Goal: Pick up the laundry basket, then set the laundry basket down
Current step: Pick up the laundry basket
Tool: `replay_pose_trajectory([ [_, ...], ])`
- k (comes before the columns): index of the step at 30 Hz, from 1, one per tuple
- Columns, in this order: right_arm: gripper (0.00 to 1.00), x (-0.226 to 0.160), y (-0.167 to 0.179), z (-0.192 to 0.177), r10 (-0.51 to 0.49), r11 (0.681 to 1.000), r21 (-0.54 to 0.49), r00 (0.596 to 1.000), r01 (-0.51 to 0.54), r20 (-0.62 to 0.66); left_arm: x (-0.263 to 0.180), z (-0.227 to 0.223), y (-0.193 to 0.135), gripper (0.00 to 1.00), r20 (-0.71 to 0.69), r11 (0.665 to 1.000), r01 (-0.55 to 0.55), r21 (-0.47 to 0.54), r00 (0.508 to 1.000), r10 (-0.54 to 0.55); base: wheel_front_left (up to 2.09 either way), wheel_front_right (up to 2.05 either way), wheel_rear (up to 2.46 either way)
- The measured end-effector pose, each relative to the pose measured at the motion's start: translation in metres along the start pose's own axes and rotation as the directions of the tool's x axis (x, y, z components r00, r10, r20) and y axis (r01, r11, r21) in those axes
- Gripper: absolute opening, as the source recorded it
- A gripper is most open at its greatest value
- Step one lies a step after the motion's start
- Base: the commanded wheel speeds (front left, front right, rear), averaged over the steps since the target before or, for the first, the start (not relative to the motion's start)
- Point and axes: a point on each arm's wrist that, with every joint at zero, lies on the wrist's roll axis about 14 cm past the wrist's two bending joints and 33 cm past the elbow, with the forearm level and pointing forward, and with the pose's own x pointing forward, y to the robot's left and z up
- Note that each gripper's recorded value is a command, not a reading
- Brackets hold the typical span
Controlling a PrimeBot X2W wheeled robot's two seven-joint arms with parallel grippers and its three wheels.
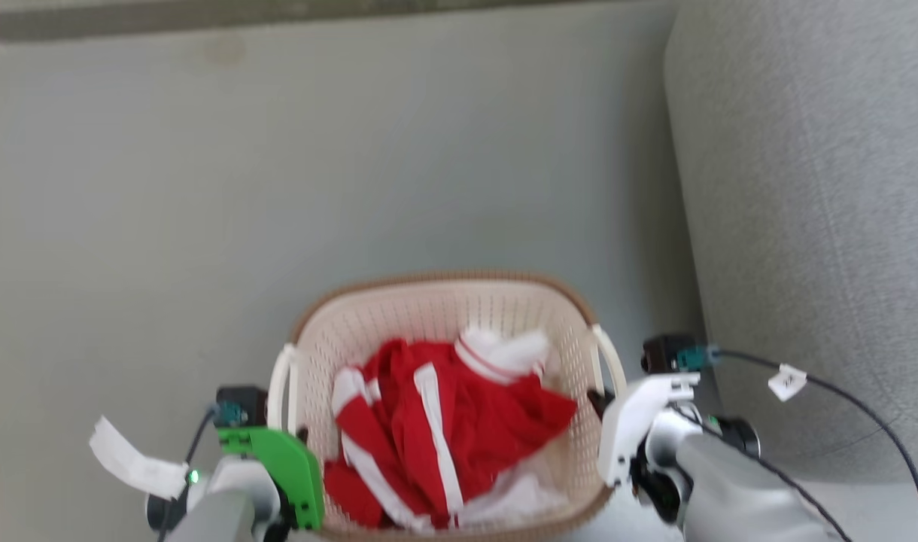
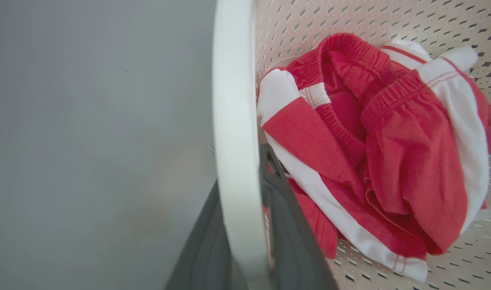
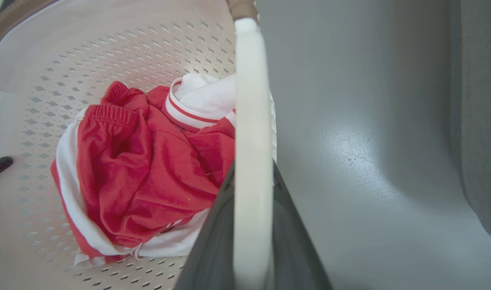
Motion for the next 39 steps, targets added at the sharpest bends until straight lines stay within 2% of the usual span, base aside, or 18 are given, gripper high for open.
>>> replay_pose_trajectory([
  [7, 0.0, -0.022, 0.004, -0.022, -0.003, 1.0, 0.014, 1.0, 0.004, -0.03, -0.02, -0.018, -0.011, 0.0, -0.025, 1.0, 0.02, -0.018, 0.999, -0.021, 0.0, 0.0, 0.0],
  [22, 0.0, -0.06, 0.015, -0.059, -0.004, 1.0, 0.026, 1.0, 0.005, -0.029, -0.058, -0.051, -0.027, 0.0, -0.038, 0.999, 0.05, 0.011, 0.998, -0.05, 0.0, 0.0, 0.0],
  [31, 0.0, -0.07, 0.019, -0.054, -0.008, 1.0, 0.016, 1.0, 0.008, 0.029, -0.068, -0.041, -0.033, 0.0, 0.016, 0.997, 0.066, 0.041, 0.998, -0.067, 0.0, 0.0, 0.0],
  [39, 0.0, -0.072, 0.02, -0.054, -0.01, 1.0, 0.018, 0.999, 0.009, 0.03, -0.07, -0.042, -0.034, 0.0, 0.022, 0.997, 0.07, 0.039, 0.997, -0.071, 0.0, 0.0, 0.0],
])
